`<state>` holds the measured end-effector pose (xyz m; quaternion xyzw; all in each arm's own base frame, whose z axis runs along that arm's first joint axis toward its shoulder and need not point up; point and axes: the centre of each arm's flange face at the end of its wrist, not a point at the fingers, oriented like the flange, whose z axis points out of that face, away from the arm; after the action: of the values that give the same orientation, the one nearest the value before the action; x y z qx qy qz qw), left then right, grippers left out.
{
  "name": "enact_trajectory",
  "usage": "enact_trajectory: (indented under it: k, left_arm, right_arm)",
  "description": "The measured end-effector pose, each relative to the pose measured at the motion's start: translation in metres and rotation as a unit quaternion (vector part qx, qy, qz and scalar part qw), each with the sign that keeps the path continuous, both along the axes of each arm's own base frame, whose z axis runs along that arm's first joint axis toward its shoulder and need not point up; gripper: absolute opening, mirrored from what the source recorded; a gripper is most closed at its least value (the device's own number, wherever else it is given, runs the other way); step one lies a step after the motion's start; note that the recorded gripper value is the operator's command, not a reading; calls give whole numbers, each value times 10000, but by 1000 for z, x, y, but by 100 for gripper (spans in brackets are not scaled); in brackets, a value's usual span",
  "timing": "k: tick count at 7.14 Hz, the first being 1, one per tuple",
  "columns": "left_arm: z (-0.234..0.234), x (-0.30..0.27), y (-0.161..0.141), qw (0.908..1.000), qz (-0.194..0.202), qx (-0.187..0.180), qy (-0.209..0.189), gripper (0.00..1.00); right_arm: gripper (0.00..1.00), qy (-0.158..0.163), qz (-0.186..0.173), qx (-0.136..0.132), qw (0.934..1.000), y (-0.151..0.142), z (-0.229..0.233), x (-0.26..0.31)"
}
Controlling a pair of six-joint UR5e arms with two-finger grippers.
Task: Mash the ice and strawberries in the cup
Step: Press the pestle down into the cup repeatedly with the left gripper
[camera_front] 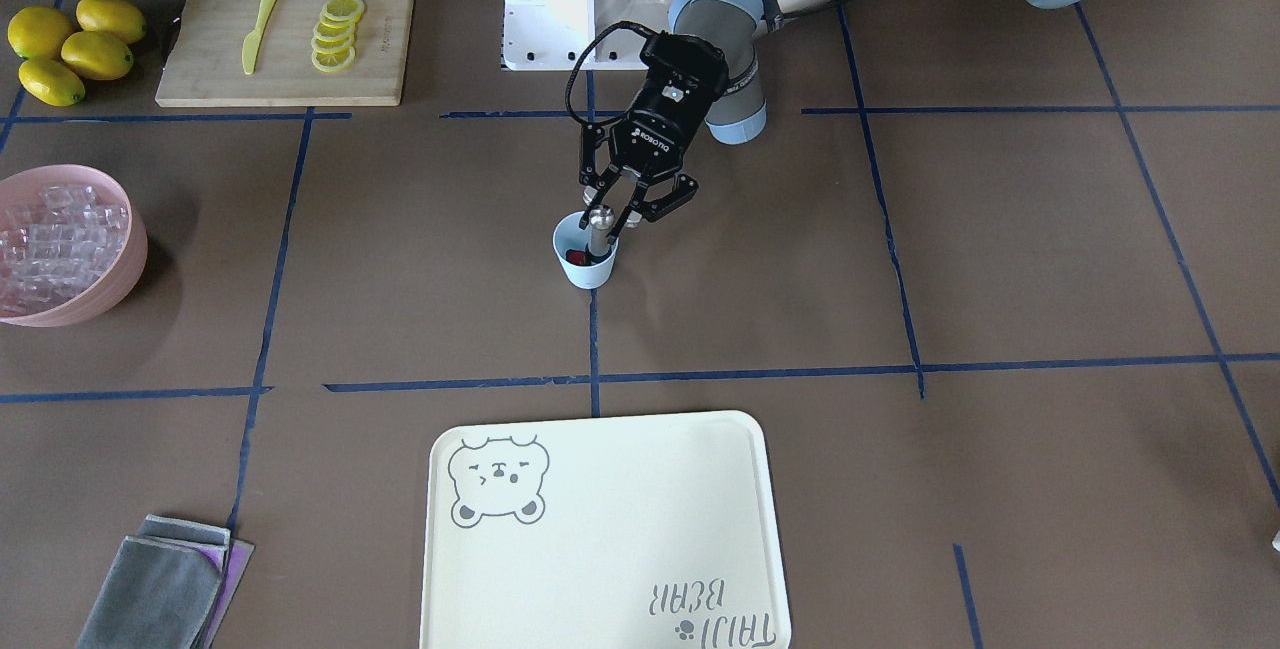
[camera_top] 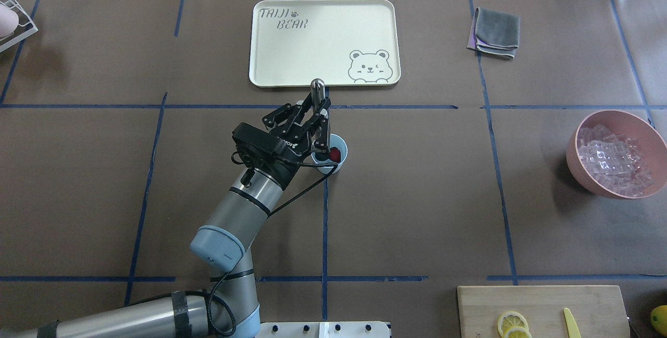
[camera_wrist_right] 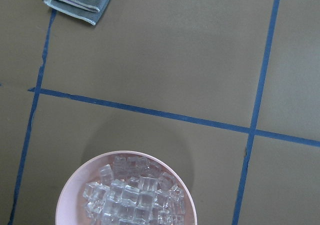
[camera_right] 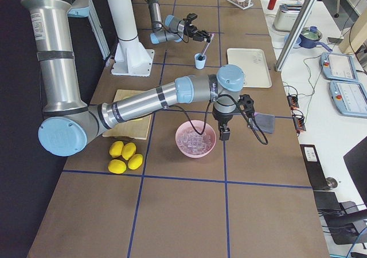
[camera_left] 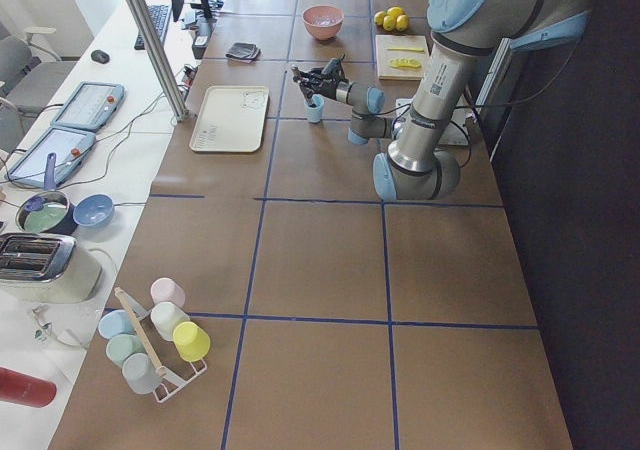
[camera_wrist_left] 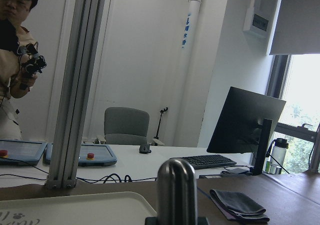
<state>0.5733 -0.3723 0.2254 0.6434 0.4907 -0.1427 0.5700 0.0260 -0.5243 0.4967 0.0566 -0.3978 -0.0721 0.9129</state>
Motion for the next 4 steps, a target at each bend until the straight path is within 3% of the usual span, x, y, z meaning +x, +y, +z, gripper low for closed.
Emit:
enact_trajectory:
  k: [4]
  left_arm:
    - [-14,-1,-1,9999,-47,5,117,0]
  right_arm:
    - [100,3,-5,5,10000,-1,0,-1]
